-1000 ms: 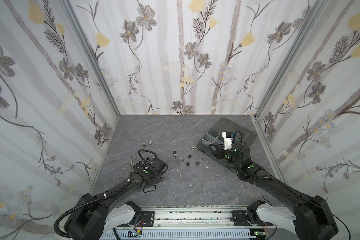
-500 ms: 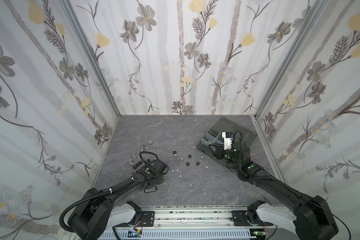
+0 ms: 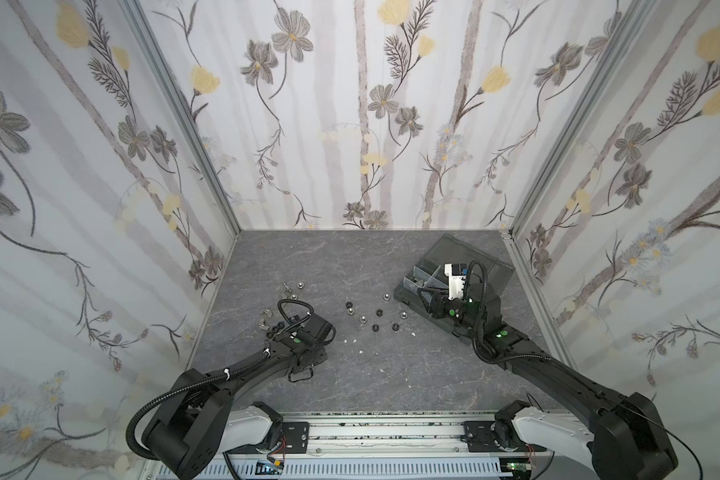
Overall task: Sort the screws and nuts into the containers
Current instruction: 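Close the left gripper on the black hex bolt, then carry the black bolt with the left gripper over the organizer compartment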
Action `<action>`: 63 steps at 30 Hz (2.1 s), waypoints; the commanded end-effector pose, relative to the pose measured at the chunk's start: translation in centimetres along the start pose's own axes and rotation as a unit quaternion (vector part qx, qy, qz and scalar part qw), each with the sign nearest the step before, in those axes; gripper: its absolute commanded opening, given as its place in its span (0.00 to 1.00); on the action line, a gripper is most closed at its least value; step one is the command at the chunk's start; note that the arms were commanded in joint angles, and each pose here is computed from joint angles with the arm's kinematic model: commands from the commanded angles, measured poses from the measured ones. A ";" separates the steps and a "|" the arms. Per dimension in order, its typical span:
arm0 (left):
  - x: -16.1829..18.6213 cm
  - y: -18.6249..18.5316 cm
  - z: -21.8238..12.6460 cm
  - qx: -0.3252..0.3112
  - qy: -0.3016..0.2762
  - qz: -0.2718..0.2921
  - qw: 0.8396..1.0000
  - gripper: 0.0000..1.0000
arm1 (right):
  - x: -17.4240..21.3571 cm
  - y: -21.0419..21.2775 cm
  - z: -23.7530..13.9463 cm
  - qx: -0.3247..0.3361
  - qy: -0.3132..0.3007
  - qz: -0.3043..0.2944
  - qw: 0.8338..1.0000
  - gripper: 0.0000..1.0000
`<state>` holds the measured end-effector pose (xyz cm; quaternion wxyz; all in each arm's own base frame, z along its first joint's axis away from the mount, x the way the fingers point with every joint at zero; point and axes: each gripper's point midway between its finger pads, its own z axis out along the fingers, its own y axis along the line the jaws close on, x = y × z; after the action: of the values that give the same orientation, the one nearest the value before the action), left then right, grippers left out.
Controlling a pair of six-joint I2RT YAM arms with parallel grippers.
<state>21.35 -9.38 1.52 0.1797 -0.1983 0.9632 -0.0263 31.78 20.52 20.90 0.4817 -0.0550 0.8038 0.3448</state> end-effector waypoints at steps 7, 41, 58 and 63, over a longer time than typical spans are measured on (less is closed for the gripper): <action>-1.0 -0.9 -0.4 0.011 -0.013 0.010 1.000 0.19 | -0.6 0.1 0.0 0.001 -0.015 -0.005 1.000 0.48; -5.6 -20.3 -3.9 0.136 -0.034 0.128 0.982 0.02 | -0.5 -1.1 -0.2 0.013 -0.030 0.013 0.999 0.49; -5.0 -36.2 -5.8 0.246 -0.028 0.184 0.951 0.00 | -3.3 -4.6 -4.6 0.036 -0.132 0.091 0.986 0.48; -4.9 -39.6 -6.0 0.273 -0.025 0.193 0.942 0.00 | -3.7 -6.0 -6.1 0.047 -0.165 0.120 0.978 0.49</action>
<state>37.94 -42.60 13.19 0.2533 0.0359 0.9383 -0.2327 31.62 12.23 21.59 0.5481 0.0958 0.7525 0.3523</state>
